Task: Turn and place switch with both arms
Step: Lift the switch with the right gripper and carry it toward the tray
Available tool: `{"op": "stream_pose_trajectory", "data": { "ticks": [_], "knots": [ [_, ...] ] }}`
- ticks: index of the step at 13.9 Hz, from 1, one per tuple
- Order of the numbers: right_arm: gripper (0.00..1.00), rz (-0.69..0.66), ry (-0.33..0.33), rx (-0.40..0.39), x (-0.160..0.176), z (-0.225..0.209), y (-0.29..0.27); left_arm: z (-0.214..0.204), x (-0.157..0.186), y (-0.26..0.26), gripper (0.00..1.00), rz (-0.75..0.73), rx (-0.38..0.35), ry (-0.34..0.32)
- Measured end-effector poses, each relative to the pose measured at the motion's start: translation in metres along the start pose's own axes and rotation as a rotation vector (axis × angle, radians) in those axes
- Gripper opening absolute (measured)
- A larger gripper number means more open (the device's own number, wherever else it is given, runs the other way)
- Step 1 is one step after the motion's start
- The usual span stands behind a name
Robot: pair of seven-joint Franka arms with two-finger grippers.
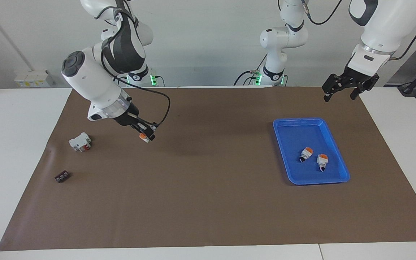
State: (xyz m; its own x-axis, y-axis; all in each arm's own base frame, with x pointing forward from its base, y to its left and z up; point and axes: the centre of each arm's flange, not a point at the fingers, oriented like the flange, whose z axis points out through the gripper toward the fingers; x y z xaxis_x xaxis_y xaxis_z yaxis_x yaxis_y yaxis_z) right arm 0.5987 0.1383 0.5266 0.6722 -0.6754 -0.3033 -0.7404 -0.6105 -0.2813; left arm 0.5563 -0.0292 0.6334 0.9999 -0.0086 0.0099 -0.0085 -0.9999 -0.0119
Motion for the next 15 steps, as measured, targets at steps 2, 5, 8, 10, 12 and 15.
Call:
{"op": "stream_pose_trajectory", "data": {
  "ticks": [2,5,8,10,12,15],
  "knots": [
    [0.42,0.082,-0.045,0.061,-0.05,-0.019,-0.02,0.0,0.0,0.0,1.0,0.0,0.0,0.0],
    [0.42,0.195,-0.171,0.138,-0.128,-0.037,-0.047,0.0,0.0,0.0,1.0,0.0,0.0,0.0],
    [0.42,0.405,-0.238,0.235,-0.151,-0.045,-0.066,0.0,0.0,0.002,1.0,0.003,0.0,0.0],
    [0.42,0.476,-0.285,0.22,-0.165,-0.035,-0.071,0.0,-0.001,0.013,1.0,0.021,0.0,0.001],
    [0.42,0.513,-0.356,0.225,-0.172,-0.034,-0.074,-0.002,-0.002,0.019,1.0,0.032,0.0,0.004],
    [0.42,0.543,-0.379,0.22,-0.175,-0.033,-0.075,-0.008,-0.006,0.029,1.0,0.031,-0.077,0.009]
  ]
}}
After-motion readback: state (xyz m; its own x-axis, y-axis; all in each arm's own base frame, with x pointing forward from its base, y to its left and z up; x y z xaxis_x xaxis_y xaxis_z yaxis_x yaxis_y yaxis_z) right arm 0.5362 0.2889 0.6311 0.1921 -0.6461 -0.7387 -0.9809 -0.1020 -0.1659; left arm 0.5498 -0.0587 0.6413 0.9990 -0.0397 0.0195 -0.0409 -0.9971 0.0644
